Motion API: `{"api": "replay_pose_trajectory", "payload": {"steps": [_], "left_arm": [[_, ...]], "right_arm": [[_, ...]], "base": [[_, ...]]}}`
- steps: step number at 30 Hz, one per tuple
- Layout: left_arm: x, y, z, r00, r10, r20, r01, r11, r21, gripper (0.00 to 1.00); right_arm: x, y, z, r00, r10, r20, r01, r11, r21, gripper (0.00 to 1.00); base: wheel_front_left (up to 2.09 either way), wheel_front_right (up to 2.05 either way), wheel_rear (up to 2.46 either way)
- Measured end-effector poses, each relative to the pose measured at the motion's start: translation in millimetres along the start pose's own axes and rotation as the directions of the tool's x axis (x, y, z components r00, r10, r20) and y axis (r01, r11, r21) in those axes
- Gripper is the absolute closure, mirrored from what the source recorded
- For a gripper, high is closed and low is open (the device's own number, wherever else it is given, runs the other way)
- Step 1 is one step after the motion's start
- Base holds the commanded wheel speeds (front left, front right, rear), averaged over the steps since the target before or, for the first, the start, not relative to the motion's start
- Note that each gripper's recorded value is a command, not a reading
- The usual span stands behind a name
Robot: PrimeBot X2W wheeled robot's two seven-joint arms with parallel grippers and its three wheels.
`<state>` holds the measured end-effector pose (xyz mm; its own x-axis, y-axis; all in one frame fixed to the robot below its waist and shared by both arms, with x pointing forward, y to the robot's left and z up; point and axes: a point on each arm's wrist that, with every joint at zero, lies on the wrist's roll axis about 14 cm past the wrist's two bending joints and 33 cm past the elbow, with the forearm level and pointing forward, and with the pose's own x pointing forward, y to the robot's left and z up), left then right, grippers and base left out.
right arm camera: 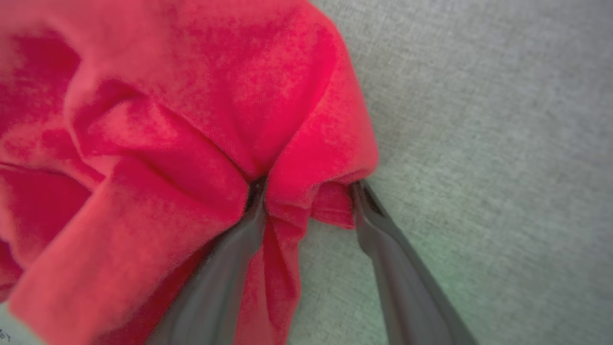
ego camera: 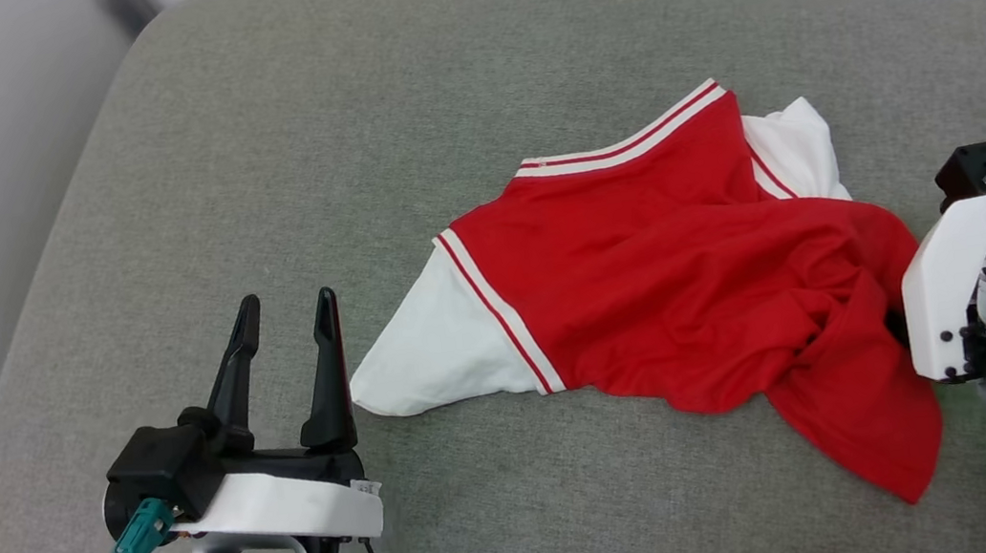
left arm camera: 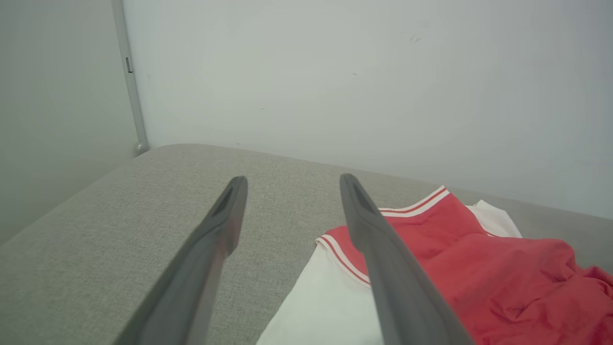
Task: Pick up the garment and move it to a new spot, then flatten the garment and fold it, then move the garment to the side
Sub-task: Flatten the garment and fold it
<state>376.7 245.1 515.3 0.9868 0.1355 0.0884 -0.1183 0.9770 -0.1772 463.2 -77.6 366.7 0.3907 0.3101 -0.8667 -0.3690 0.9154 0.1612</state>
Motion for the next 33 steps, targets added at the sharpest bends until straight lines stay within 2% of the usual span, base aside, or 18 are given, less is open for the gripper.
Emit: {"api": "replay_pose_trajectory", "payload": {"steps": [1,7,10,14,18,22,25,30,33], "left_arm": [[0.7,-0.2,-0.5,1.0,-0.002,0.0,0.002,1.0,0.002,0.0],[4.5,-6.3,0.4,1.0,-0.03,0.008,0.03,1.0,0.007,0.0],[4.2,-9.7,1.4,0.999,-0.041,0.012,0.041,0.999,0.006,0.0],[1.5,-17.6,1.1,0.997,-0.07,0.012,0.07,0.998,0.004,0.0],[-1.3,-25.3,1.6,0.995,-0.098,0.014,0.098,0.995,0.003,0.0],[-0.6,-37.2,2.5,0.991,-0.136,0.017,0.136,0.991,0.007,0.0],[1.7,-46.8,4.7,0.986,-0.168,0.02,0.168,0.986,0.01,0.0],[-0.1,-58.9,4.3,0.979,-0.202,0.007,0.202,0.979,0.012,0.0],[1.0,-68.6,7.2,0.973,-0.23,0.007,0.23,0.973,0.012,0.0]], "right_arm": [[0.2,2.2,-1.2,1.0,0.012,-0.004,-0.012,1.0,0.012,1.0],[-9.5,7.9,2.0,0.999,0.029,0.034,-0.029,1.0,-0.01,1.0],[-25.8,8.0,17.0,0.992,0.024,0.126,-0.018,0.999,-0.044,1.0],[-60.0,3.2,42.3,0.959,0.006,0.285,0.016,0.997,-0.074,1.0],[-94.6,-6.7,40.9,0.925,-0.028,0.38,0.06,0.996,-0.072,1.0],[-124.1,-18.4,13.3,0.906,-0.083,0.415,0.112,0.993,-0.045,1.0],[-140.4,-25.3,-21.0,0.905,-0.129,0.406,0.139,0.99,0.005,1.0],[-136.5,-9.5,-107.5,0.951,-0.134,0.279,0.102,0.987,0.128,1.0],[-124.4,2.0,-154.4,0.973,-0.116,0.2,0.071,0.973,0.219,1.0]], "base": [[0.0,0.0,0.0],[0.0,0.0,0.0],[0.0,0.0,0.0],[0.0,0.0,0.0],[0.0,0.0,0.0],[0.0,0.0,0.0],[0.0,0.0,0.0],[0.0,0.0,0.0],[0.0,0.0,0.0]]}}
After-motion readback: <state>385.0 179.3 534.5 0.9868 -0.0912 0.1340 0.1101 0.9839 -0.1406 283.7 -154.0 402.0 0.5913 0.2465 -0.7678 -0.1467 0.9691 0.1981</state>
